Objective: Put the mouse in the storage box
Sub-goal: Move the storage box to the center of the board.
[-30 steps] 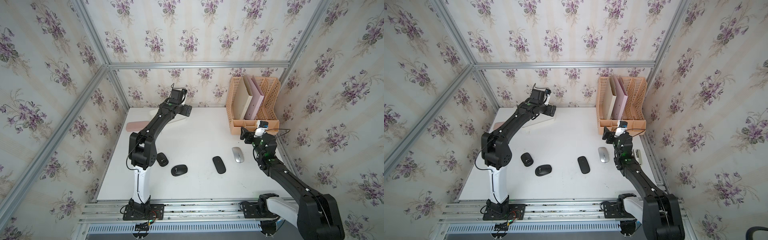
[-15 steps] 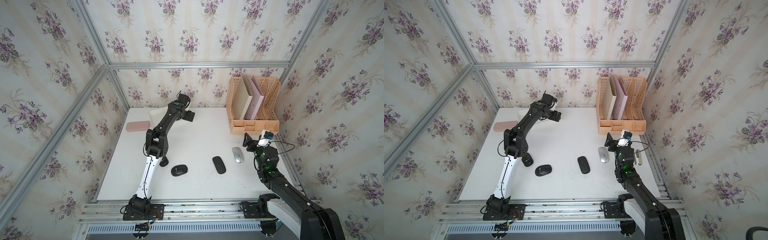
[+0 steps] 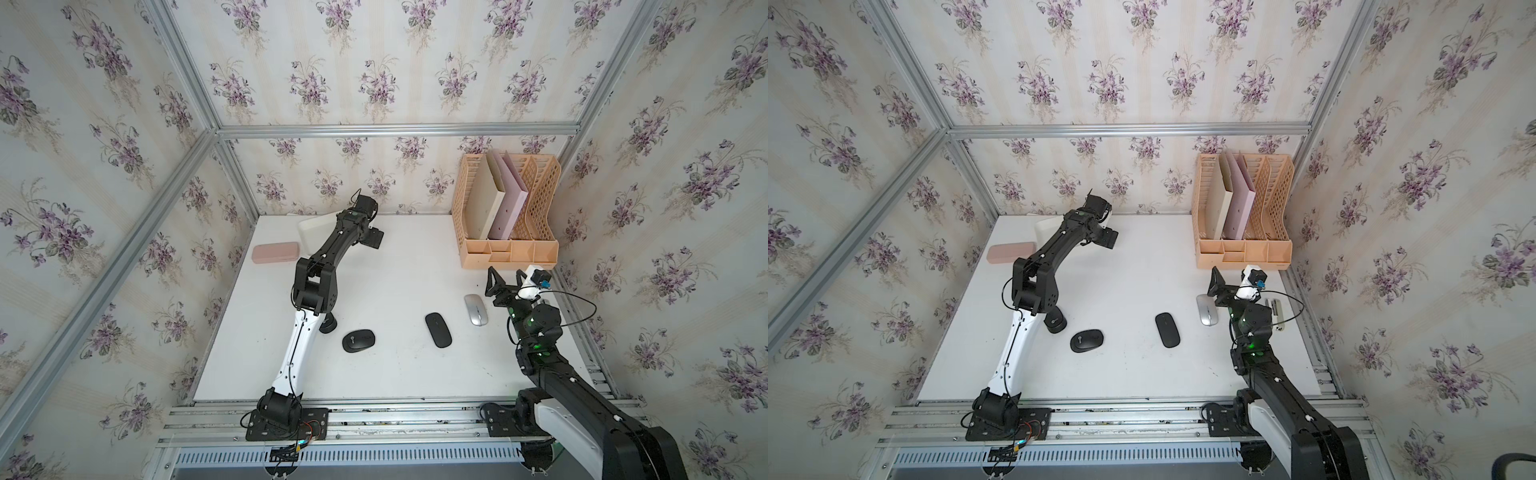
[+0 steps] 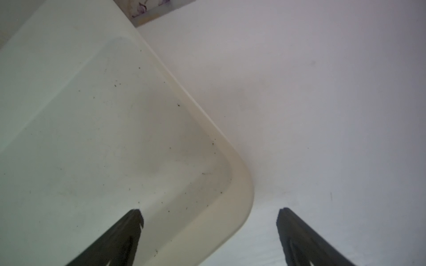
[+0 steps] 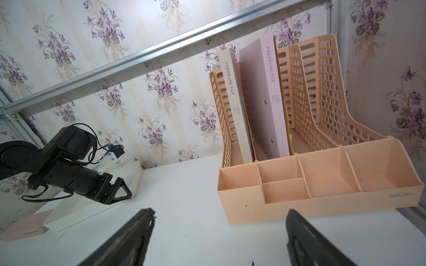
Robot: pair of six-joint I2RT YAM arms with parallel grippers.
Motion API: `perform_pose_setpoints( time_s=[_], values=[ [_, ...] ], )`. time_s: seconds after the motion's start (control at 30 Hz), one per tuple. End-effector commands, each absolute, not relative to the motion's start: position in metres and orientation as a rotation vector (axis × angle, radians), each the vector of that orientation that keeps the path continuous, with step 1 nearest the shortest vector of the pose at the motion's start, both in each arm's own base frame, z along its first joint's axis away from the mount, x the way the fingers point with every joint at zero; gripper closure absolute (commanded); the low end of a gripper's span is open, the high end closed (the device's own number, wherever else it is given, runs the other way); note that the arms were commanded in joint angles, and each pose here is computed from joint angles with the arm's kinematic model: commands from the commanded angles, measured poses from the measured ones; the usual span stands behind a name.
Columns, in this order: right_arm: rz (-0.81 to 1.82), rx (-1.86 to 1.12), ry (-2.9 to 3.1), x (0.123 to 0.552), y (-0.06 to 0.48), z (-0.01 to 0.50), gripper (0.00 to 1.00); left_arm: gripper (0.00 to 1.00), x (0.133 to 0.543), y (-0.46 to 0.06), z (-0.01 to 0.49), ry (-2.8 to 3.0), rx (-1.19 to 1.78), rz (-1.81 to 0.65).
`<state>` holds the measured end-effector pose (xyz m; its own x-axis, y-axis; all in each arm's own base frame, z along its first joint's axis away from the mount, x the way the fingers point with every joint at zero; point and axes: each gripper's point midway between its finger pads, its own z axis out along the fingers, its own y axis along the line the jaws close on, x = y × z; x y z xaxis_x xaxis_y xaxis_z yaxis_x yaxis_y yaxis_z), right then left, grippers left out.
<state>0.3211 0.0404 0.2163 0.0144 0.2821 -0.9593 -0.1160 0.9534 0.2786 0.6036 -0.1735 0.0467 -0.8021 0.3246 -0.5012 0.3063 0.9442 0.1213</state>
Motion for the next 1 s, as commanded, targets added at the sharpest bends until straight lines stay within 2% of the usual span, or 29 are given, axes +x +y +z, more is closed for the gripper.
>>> perform_pose_setpoints(
  time_s=[0.0,0.37,0.47,0.53,0.7,0.97],
  values=[
    [0.31,0.143,1.479,0.32,0.038,0.228,0.07,0.06,0.616,-0.188,0.063,2.463,0.487,-0.033],
    [0.299,0.17,1.397,0.305,0.03,0.237,0.07,0.14,0.61,-0.189,0.012,2.575,0.546,-0.105],
    [0.299,0.172,1.373,0.3,0.029,0.24,0.07,0.26,0.609,-0.189,0.013,2.576,0.553,-0.134],
    [0.296,0.173,1.364,0.298,0.028,0.239,0.07,0.42,0.607,-0.189,0.014,2.576,0.562,-0.137],
    [0.288,0.179,1.364,0.298,0.026,0.239,0.07,0.53,0.599,-0.194,0.019,2.556,0.581,-0.152],
    [0.283,0.188,1.346,0.293,0.023,0.242,0.07,0.63,0.582,-0.215,0.041,2.459,0.726,-0.135]
  ],
)
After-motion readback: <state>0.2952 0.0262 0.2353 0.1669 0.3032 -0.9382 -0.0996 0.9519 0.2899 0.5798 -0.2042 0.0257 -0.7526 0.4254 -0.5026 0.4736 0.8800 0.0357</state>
